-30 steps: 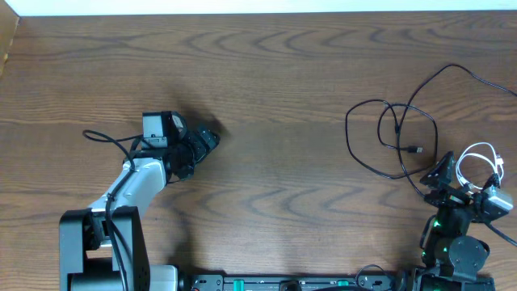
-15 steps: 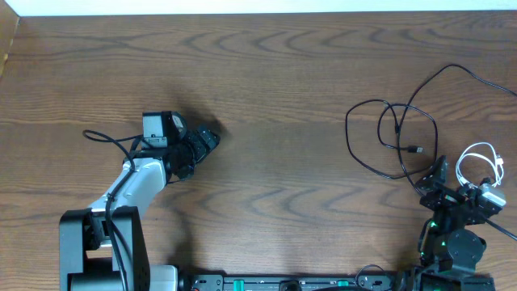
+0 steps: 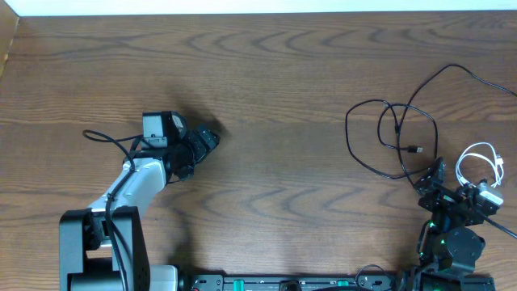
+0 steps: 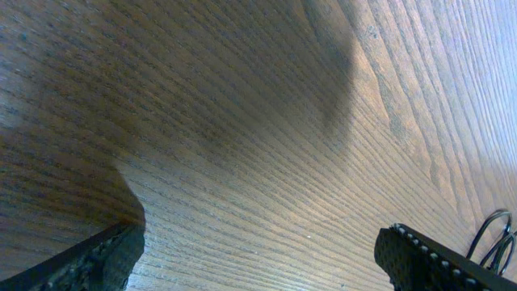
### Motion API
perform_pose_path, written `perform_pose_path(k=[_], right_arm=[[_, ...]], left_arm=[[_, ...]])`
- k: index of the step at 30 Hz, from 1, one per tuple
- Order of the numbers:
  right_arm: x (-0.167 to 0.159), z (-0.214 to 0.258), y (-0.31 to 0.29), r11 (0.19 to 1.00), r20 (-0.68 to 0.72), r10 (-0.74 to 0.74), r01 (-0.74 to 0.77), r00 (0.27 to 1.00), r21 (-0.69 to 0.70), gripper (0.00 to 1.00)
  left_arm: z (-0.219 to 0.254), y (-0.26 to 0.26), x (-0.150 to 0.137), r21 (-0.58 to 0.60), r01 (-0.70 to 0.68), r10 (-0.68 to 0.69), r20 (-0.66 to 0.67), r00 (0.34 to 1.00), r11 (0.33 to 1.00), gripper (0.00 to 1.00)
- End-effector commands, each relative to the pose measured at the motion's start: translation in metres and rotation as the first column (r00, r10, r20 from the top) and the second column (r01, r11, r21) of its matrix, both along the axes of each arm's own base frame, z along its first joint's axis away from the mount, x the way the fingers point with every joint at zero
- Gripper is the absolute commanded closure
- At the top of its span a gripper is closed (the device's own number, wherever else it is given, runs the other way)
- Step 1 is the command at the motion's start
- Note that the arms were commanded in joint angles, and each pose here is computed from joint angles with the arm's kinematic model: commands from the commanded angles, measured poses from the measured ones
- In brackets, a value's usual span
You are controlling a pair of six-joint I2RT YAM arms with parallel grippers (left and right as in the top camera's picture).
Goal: Untangle cables
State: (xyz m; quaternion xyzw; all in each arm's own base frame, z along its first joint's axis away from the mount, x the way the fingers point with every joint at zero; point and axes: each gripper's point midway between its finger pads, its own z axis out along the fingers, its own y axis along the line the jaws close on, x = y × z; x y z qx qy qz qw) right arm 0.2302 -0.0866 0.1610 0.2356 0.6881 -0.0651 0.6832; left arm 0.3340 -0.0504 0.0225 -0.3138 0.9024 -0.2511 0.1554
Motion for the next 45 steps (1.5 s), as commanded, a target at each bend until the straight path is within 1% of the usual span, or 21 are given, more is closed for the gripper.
perform_pose_path(k=[1,10,17,19,24,26,29,35,40,45], right_arm=[[0.0,-0.003,-0.001,1.0,-0.016,-0.003,0.002,1.0,-0.006,0.01],[0.002,-0.016,-0.001,1.0,-0.072,-0.002,0.003,0.997,0.006,0.01],[0.002,-0.016,-0.001,1.0,-0.074,-0.002,0.003,0.997,0.006,0.01],[0.003,-0.013,-0.001,1.0,-0.061,-0.003,0.003,0.998,0.004,0.01],[0.004,0.01,-0.002,1.0,0.033,-0.003,0.004,0.999,-0.016,0.01],[0.004,0.005,-0.002,1.0,0.014,-0.003,0.003,1.0,-0.013,0.01],[0.002,-0.017,-0.001,1.0,-0.078,-0.003,0.003,0.997,0.007,0.01],[0.003,-0.02,0.0,1.0,-0.09,0.005,-0.004,0.996,0.011,0.01],[0.003,-0.02,0.0,1.0,-0.09,0.005,-0.004,0.996,0.011,0.01],[0.003,-0.02,0.0,1.0,-0.09,0.005,-0.004,0.996,0.011,0.01]], left_arm=[[-0.002,0.007,0.001,0.034,-0.013,0.014,-0.002,1.0,0.999,0.02],[-0.002,0.007,0.001,0.034,-0.013,0.014,-0.002,1.0,0.999,0.02],[-0.002,0.007,0.001,0.034,-0.013,0.014,-0.002,1.0,0.999,0.02],[-0.002,0.007,0.001,0.034,-0.013,0.014,-0.002,1.0,0.999,0.02],[-0.002,0.007,0.001,0.034,-0.013,0.014,-0.002,1.0,0.999,0.02],[-0.002,0.007,0.001,0.034,-0.013,0.014,-0.002,1.0,0.999,0.02],[-0.002,0.007,0.001,0.034,-0.013,0.014,-0.002,1.0,0.999,0.02],[0.0,0.007,0.001,0.034,-0.014,0.014,0.003,1.0,0.999,0.02],[0.021,0.007,0.006,0.036,-0.016,0.013,0.068,0.998,0.999,0.02],[0.076,0.007,0.014,0.041,-0.023,0.012,0.237,0.972,0.999,0.02]])
